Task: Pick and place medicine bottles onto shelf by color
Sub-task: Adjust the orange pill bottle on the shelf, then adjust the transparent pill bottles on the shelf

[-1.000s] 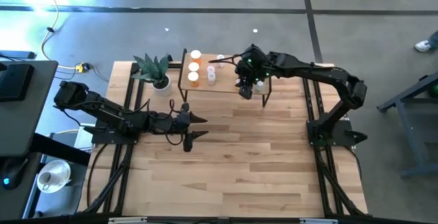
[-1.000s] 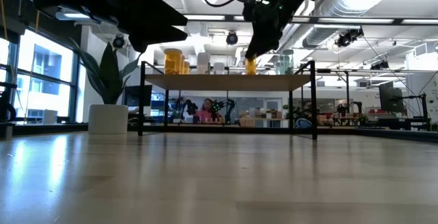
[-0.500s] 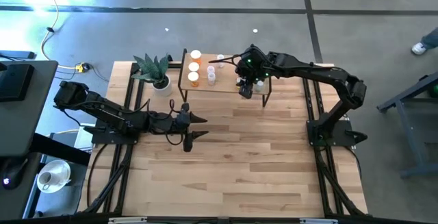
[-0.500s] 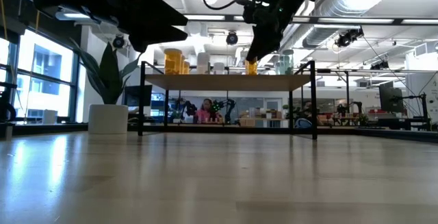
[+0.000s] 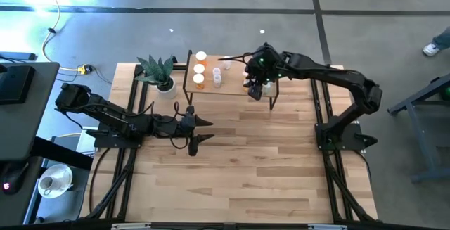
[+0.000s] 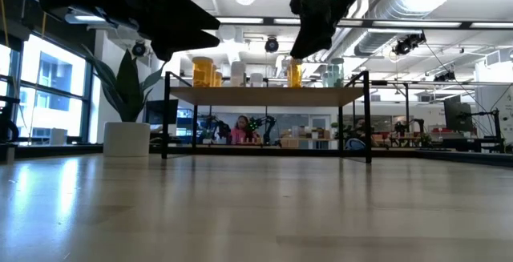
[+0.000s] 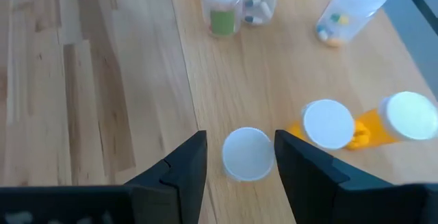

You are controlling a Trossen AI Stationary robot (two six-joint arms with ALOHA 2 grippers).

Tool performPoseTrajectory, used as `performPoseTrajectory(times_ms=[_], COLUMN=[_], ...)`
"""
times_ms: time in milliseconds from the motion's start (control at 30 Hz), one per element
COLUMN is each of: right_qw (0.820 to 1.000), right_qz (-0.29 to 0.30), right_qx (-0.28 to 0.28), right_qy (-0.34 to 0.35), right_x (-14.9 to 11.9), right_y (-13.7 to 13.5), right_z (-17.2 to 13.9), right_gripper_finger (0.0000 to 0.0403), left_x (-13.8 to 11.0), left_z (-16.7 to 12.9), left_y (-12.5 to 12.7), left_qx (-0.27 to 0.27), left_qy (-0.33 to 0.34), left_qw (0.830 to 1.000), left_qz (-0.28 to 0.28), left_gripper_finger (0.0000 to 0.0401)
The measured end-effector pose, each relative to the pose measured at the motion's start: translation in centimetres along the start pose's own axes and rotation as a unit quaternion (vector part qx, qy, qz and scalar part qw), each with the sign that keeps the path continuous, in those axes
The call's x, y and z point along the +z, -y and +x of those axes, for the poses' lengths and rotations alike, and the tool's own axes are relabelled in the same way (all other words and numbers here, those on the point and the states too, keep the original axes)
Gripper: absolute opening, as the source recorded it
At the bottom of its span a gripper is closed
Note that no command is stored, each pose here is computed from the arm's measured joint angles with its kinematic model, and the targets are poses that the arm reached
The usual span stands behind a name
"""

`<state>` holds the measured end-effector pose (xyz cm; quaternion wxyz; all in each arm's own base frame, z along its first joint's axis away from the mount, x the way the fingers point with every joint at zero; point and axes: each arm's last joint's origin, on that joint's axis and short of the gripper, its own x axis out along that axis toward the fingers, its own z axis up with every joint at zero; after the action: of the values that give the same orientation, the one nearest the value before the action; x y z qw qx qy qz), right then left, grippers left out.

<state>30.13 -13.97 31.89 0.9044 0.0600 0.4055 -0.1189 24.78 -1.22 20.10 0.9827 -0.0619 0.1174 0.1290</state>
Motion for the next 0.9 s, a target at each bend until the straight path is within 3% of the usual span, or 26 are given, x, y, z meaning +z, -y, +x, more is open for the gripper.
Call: performPoseTrajectory(times_ms=[233,533,900], right_qw=[0.999,0.986,0.959], right_qz=[0.003,-0.026,-0.016], right_qx=[-0.003,-0.004,-0.028], right_qy=[0.044,0.165,0.282], right_x=[0.6,3.0,5.2], right_y=[-0.5,-1.4,-0.4], right_z=[-2.0,-2.5,-3.8], right_gripper_finger=[0.0162,0.0162,0.0162], left_x=[0.0,-0.2,1.2], left_z=[0.0,-0.6,-3.0], left_y=[-0.2,-0.9,-3.7], left_qx=[0.021,0.085,0.078], left_qy=[0.000,-0.027,-0.062], left_qw=[1.000,0.995,0.989], left_qz=[0.006,0.044,0.107], left_gripper_finger=[0.0214,0.0214,0.0214])
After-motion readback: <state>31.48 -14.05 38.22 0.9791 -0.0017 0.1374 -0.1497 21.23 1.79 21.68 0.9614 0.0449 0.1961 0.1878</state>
